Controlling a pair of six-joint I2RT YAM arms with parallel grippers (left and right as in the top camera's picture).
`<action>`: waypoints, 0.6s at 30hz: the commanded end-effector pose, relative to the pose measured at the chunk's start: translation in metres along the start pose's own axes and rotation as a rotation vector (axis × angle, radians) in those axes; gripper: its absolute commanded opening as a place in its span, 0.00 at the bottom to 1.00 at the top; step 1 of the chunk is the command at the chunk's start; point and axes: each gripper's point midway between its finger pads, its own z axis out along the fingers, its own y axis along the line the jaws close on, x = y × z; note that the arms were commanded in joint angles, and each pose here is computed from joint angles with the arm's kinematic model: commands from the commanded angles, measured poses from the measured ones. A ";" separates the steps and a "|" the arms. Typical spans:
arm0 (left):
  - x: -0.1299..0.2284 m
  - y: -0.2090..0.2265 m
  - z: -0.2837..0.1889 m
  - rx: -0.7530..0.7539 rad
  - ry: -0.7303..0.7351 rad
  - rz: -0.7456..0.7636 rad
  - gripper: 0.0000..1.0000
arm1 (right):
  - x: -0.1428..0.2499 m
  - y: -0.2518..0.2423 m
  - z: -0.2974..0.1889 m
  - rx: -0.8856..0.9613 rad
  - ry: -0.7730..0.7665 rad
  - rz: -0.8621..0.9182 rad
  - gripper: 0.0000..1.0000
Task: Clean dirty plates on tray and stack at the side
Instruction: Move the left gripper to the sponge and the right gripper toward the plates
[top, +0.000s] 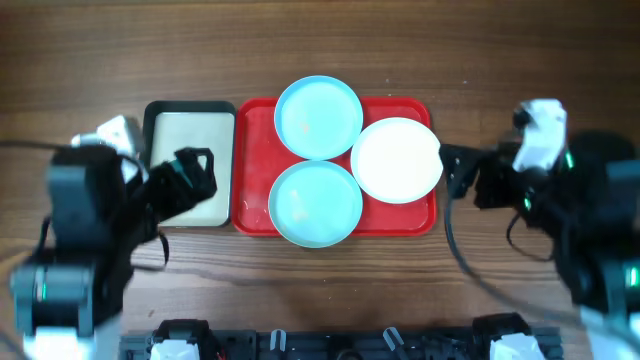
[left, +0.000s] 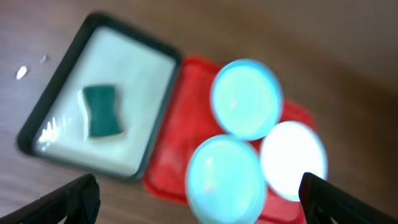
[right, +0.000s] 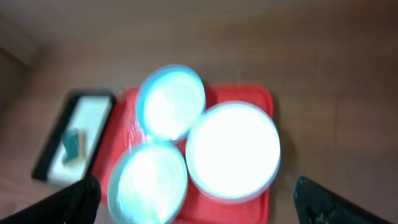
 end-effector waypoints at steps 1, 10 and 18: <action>-0.004 0.005 0.030 -0.083 0.104 0.016 1.00 | -0.013 -0.003 0.030 0.005 0.111 -0.013 1.00; 0.013 0.032 0.084 -0.250 0.295 0.007 0.98 | 0.047 0.004 0.108 -0.106 0.475 0.066 0.64; 0.016 0.051 0.105 -0.353 0.342 -0.004 0.73 | 0.112 0.017 0.156 -0.031 0.713 -0.078 0.43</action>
